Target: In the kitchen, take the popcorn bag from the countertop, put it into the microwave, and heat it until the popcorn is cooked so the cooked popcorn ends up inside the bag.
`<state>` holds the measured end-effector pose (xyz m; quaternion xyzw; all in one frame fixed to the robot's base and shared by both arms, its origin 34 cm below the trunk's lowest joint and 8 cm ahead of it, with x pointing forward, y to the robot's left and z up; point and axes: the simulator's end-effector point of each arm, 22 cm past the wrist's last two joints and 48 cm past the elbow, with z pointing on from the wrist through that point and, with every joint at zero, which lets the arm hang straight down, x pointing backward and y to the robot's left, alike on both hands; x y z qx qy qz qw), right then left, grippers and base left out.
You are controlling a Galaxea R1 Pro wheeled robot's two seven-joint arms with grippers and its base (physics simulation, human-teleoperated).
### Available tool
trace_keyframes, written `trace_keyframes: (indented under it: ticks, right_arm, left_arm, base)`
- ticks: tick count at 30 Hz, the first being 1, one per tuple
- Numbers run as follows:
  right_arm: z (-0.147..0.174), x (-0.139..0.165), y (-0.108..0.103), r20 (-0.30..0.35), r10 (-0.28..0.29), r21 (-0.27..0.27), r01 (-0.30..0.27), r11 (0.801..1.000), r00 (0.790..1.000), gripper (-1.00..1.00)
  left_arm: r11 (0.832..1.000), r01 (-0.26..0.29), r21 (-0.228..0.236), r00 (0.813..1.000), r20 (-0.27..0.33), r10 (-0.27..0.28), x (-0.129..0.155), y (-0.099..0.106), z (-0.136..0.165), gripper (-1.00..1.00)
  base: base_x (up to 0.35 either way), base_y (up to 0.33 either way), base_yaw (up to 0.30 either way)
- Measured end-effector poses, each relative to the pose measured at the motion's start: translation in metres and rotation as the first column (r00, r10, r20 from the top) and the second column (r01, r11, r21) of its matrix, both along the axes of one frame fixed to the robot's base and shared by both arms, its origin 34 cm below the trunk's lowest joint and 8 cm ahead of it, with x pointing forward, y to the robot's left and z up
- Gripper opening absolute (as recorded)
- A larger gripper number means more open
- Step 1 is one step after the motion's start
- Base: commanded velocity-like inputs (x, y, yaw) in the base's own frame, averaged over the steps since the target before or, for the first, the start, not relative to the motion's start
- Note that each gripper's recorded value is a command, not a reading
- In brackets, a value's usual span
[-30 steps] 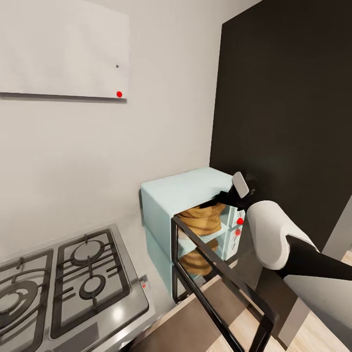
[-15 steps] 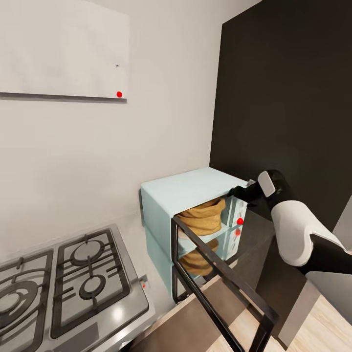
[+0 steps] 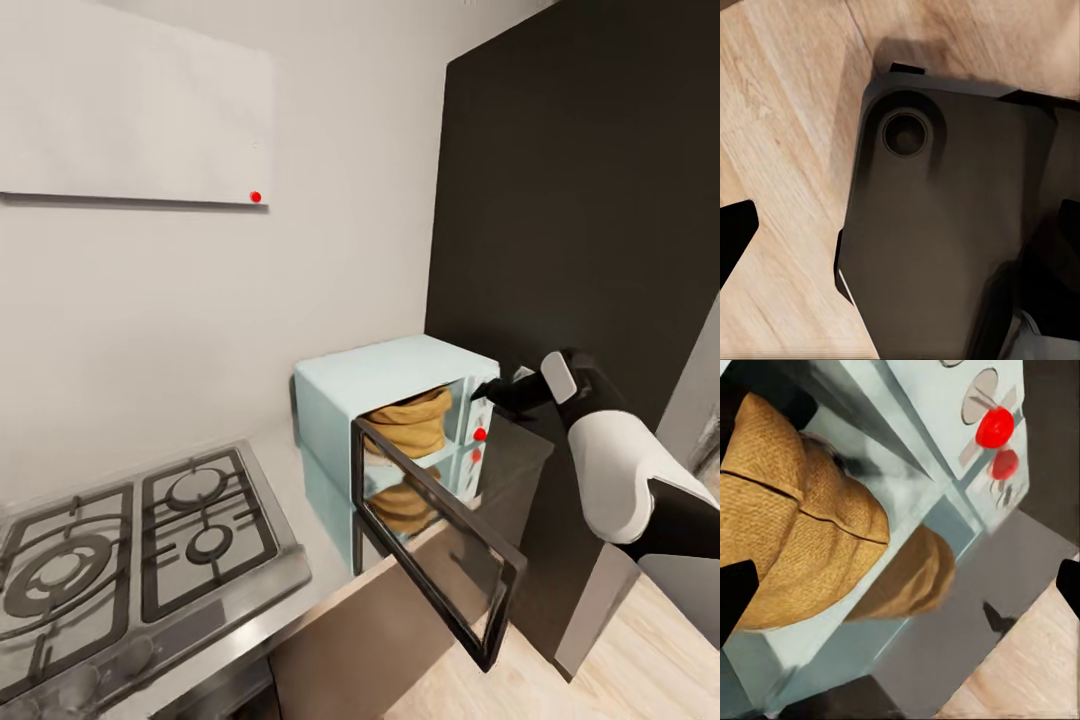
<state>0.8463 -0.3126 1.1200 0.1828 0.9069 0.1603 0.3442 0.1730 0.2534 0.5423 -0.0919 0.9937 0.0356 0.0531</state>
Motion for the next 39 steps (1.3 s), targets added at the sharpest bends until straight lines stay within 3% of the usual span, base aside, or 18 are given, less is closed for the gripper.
trace_keyframes:
  ticks: [3,6,7,8,11,13,16,22,26,29,32,35,37,39]
  right_arm:
    - [-0.006,-0.002,0.002,-0.012,0.004,-0.001,-0.004,1.0,1.0,1.0]
    - [-0.008,-0.002,0.009,-0.018,0.035,-0.062,-0.036,0.997,0.999,1.0]
    - [-0.004,0.002,0.01,0.006,0.041,-0.097,-0.04,0.994,0.999,1.0]
    - [0.004,0.011,0.022,0.058,0.083,-0.129,-0.075,0.989,0.995,1.0]
    - [0.011,0.016,0.035,0.095,0.138,-0.135,-0.124,0.983,0.986,1.0]
    - [0.01,0.016,0.035,0.092,0.158,-0.186,-0.139,0.973,0.983,1.0]
    - [0.011,0.018,0.031,0.097,0.163,-0.226,-0.138,0.964,0.982,1.0]
    - [0.009,0.018,0.025,0.092,0.158,-0.234,-0.133,0.963,0.983,1.0]
    - [-0.018,0.013,0.02,0.076,0.154,-0.252,-0.131,0.959,0.985,1.0]
    - [-0.032,0.011,-0.009,0.084,0.127,-0.307,-0.096,0.947,0.988,1.0]
    - [-0.035,0.01,-0.019,0.084,0.116,-0.32,-0.083,0.944,0.99,1.0]
    - [-0.044,0.004,-0.057,0.082,0.072,-0.341,-0.04,0.939,0.994,1.0]
    - [-0.038,0.01,-0.073,0.164,0.079,-0.347,-0.018,0.938,0.983,1.0]
    - [-0.045,0.007,-0.082,0.202,0.131,-0.351,-0.053,0.935,0.97,1.0]
  left_arm:
    - [1.0,0.0,0.001,1.0,0.0,0.0,0.0,0.0,0.0,1.0]
    - [1.0,0.0,0.001,1.0,0.0,0.0,0.0,0.001,0.0,1.0]
    - [1.0,0.0,0.001,1.0,0.001,0.0,0.0,0.001,0.0,1.0]
    - [1.0,0.001,0.001,1.0,0.001,-0.001,0.0,0.001,0.0,1.0]
    - [1.0,0.0,0.002,1.0,0.001,0.0,0.0,0.001,0.0,1.0]
    - [1.0,0.0,0.003,1.0,0.002,0.0,0.0,0.002,0.0,1.0]
    - [1.0,0.001,0.003,1.0,0.002,-0.001,0.001,0.002,0.0,1.0]
    - [1.0,0.002,0.003,1.0,0.002,-0.002,0.001,0.002,0.0,1.0]
    - [1.0,0.003,0.002,1.0,0.004,-0.003,0.001,0.001,0.0,1.0]
    - [1.0,0.004,0.003,1.0,0.004,-0.004,0.001,0.002,0.0,1.0]
    - [1.0,0.004,0.002,1.0,0.004,-0.004,0.001,0.001,0.0,1.0]
    - [1.0,0.003,0.005,1.0,0.003,-0.003,0.001,0.001,0.0,1.0]
    - [1.0,0.002,0.007,1.0,0.002,-0.002,0.001,0.002,0.0,1.0]
    - [1.0,0.002,0.007,1.0,0.002,-0.002,0.0,0.002,0.0,1.0]
  base:
    - [-0.229,0.0,0.0]
    - [-0.055,0.0,0.0]
    - [-0.011,0.0,0.0]
    - [-0.007,0.0,0.0]
    - [-0.002,0.0,0.0]
    - [0.0,0.0,0.0]
    - [0.0,0.0,0.002]
    - [0.0,0.0,0.188]
    - [0.0,0.0,0.271]
    - [0.0,0.0,0.212]
    - [-0.002,-0.003,0.054]
    - [-0.07,-0.158,0.006]
    - [-0.072,-0.249,0.001]
    - [-0.027,-0.252,0.0]
